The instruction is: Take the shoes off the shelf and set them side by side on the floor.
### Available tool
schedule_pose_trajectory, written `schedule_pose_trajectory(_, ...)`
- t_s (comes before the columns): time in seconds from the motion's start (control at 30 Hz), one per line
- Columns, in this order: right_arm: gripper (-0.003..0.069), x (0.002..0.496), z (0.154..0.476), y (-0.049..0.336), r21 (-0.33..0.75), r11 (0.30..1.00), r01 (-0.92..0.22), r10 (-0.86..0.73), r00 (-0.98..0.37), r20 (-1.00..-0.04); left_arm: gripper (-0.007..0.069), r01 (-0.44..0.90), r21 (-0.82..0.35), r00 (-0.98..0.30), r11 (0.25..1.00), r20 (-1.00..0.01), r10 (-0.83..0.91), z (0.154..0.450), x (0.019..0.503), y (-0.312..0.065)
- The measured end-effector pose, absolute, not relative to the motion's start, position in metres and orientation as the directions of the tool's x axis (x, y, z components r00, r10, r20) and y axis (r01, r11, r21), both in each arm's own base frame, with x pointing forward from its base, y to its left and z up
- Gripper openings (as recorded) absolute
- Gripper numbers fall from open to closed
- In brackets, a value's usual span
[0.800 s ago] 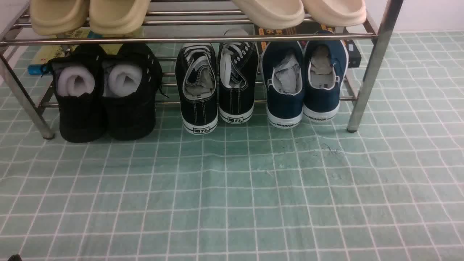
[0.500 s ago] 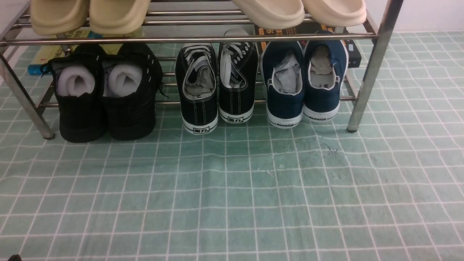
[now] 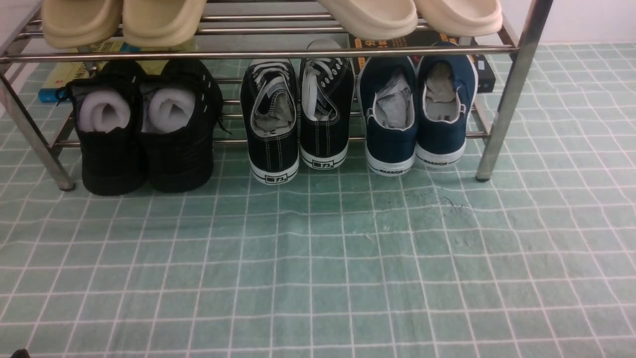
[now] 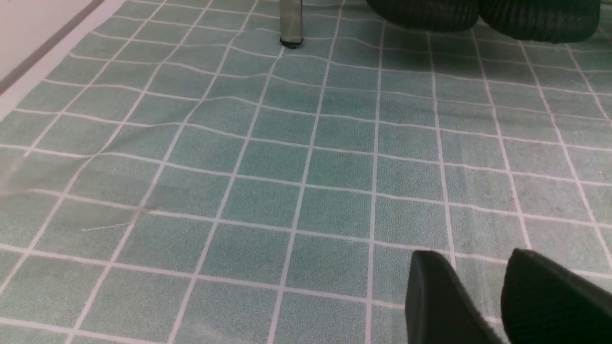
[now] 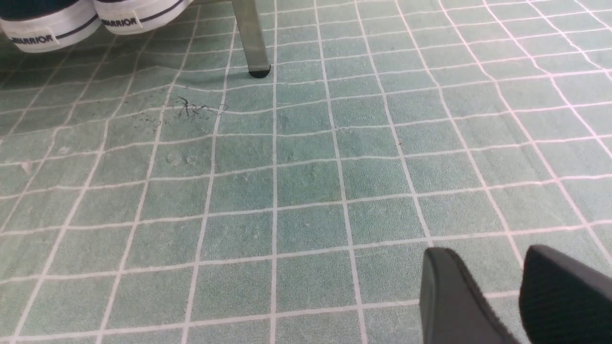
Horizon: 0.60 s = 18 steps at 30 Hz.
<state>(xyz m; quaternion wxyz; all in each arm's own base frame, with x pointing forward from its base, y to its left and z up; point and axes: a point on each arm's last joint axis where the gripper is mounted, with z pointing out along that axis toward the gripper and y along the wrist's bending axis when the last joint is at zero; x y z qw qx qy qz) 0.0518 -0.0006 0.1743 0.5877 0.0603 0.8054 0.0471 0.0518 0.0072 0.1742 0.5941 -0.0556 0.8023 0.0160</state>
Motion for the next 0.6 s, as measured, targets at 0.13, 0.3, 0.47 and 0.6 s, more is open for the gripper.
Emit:
schedule_pose_trajectory(0.13,0.024,0.052,0.175,0.003,0.316,0.947,0.057,0.318,-0.291,-0.902,0.0239,-0.108,-0.04,-0.288,0.993,-0.955,-0.07,0.174,0.052,0.007)
schedule_pose_trajectory(0.3,0.024,0.052,0.176,0.011,0.683,0.724,0.099,0.677,-0.297,-0.674,0.0239,-0.108,-0.04,-0.288,0.993,-0.955,-0.07,0.174,0.052,0.007)
schedule_pose_trajectory(0.47,0.024,0.052,0.177,0.016,0.831,0.543,0.119,0.818,-0.298,-0.492,0.0239,-0.108,-0.04,-0.288,0.993,-0.955,-0.07,0.174,0.052,0.007)
schedule_pose_trajectory(0.6,0.024,0.052,0.177,0.016,0.835,0.538,0.116,0.822,-0.29,-0.489,0.0239,-0.108,-0.04,-0.288,0.993,-0.955,-0.07,0.174,0.052,0.007)
